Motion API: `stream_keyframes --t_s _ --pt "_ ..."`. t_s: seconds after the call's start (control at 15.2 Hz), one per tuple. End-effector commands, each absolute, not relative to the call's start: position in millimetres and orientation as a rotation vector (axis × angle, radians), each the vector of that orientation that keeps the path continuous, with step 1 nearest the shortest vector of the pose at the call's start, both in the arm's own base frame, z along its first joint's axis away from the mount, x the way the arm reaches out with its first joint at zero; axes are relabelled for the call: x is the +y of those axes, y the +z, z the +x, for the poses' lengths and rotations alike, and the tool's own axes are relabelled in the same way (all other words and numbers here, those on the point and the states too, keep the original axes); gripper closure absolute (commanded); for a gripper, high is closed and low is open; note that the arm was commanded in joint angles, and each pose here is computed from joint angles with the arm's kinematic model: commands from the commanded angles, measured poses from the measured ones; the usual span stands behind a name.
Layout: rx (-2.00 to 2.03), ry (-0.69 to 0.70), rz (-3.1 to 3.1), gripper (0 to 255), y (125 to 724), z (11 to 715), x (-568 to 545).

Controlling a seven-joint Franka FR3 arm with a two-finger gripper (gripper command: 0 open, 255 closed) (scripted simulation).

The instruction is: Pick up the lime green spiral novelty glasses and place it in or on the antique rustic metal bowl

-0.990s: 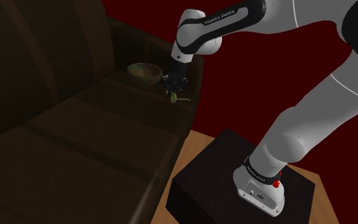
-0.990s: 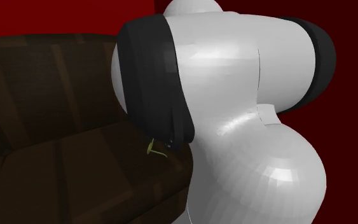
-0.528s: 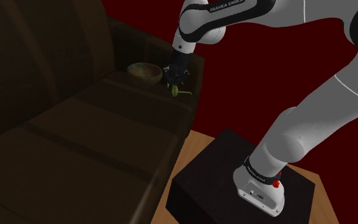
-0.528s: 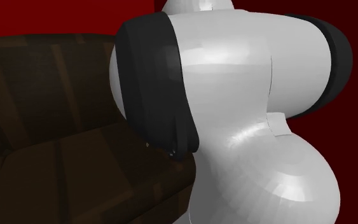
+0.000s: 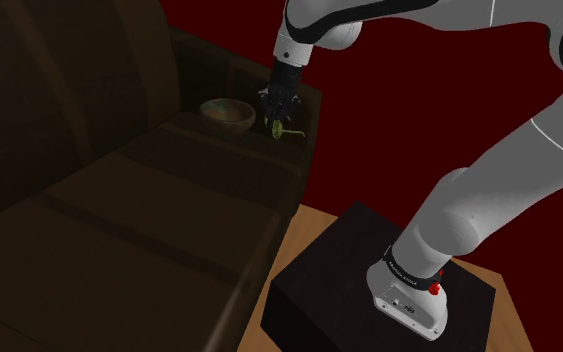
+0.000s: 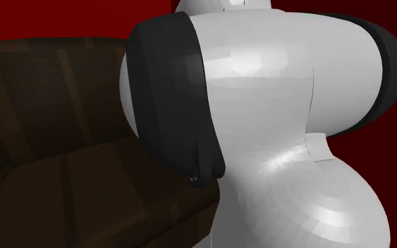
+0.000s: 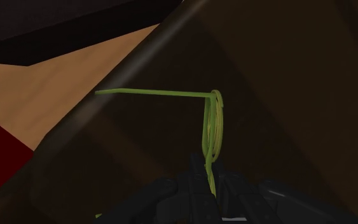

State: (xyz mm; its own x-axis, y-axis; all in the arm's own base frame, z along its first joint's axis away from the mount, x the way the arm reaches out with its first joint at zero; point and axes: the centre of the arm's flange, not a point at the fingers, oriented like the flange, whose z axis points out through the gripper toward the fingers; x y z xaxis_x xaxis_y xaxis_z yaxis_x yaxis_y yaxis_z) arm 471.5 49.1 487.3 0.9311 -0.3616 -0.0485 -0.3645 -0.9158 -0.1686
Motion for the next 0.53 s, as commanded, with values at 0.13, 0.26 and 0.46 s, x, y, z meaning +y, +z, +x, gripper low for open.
stream_keyframes --t_s 0.13,0.26,0.46 --pt "0.552 0.025 -2.914 255 509 472 49" --pt "0.552 0.025 -2.914 255 519 472 49" --pt "0.552 0.025 -2.914 255 520 498 49"
